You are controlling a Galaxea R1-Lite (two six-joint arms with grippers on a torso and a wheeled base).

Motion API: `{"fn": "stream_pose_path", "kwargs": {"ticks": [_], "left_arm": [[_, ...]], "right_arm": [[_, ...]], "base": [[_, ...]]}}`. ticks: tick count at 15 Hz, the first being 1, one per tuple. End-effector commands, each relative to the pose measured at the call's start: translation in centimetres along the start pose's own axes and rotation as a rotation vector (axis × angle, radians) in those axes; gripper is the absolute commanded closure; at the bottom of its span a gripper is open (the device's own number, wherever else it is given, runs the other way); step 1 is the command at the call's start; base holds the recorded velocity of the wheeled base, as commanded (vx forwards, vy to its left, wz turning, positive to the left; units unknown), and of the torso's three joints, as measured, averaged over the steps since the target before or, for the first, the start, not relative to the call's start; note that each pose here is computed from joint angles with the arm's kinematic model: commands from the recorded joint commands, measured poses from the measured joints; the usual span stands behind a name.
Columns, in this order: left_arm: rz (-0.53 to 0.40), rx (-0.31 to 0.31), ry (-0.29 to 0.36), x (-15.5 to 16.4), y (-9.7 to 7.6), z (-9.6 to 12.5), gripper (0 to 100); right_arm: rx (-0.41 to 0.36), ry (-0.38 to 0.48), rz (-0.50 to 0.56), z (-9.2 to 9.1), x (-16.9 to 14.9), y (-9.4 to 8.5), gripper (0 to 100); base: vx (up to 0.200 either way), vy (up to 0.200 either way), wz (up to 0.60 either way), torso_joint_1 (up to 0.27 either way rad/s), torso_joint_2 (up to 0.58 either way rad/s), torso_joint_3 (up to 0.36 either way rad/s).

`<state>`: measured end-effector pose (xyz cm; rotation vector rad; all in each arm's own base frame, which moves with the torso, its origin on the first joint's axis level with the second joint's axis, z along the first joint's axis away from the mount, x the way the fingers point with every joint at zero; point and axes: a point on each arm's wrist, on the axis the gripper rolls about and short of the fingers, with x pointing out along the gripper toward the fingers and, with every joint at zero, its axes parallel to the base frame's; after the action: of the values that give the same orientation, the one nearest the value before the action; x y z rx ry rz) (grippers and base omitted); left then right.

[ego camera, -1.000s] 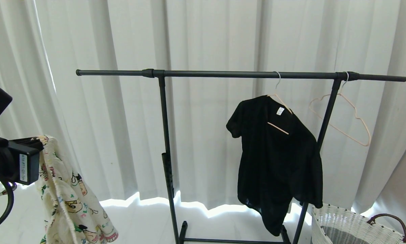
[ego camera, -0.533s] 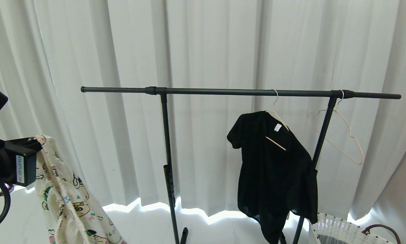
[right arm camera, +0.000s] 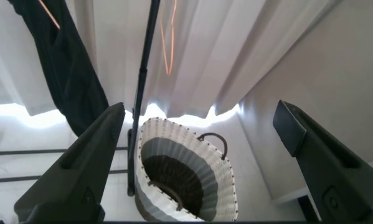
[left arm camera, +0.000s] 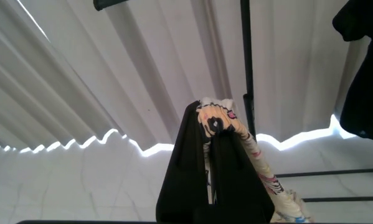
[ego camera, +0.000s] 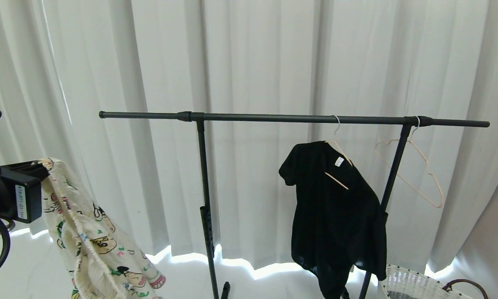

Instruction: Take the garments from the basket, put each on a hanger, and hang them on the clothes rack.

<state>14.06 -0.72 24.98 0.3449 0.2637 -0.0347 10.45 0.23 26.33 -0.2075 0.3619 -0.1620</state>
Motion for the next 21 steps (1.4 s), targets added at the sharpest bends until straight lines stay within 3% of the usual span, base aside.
{"fn": "stream_pose_path", "kwargs": {"ticks": [1,6,15,21], "left_arm": [[-0.009,0.004,-0.005,-0.07,-0.15,0.07,100],[-0.013,0.004,-0.006,-0.08,-0.21,0.09,100],[-0.013,0.003,-0.016,-0.23,-0.18,0.22,100],[-0.054,0.015,-0.047,-0.76,-0.76,0.48,100]], "right_arm": [[0.001,-0.006,0.0,0.01,-0.16,-0.04,0],[0.001,-0.008,0.0,0.01,-0.2,-0.05,0],[0.003,-0.02,0.071,0.08,-0.19,0.11,0],[0.005,-0.022,0.073,0.2,-0.15,0.1,0]], "base": [[0.0,-0.2,0.0,0.007,0.0,0.002],[0.0,-0.2,0.0,0.008,0.0,-0.002],[0.0,0.0,0.0,0.0,0.0,0.0],[0.2,0.0,0.0,-0.002,0.0,0.004]]}}
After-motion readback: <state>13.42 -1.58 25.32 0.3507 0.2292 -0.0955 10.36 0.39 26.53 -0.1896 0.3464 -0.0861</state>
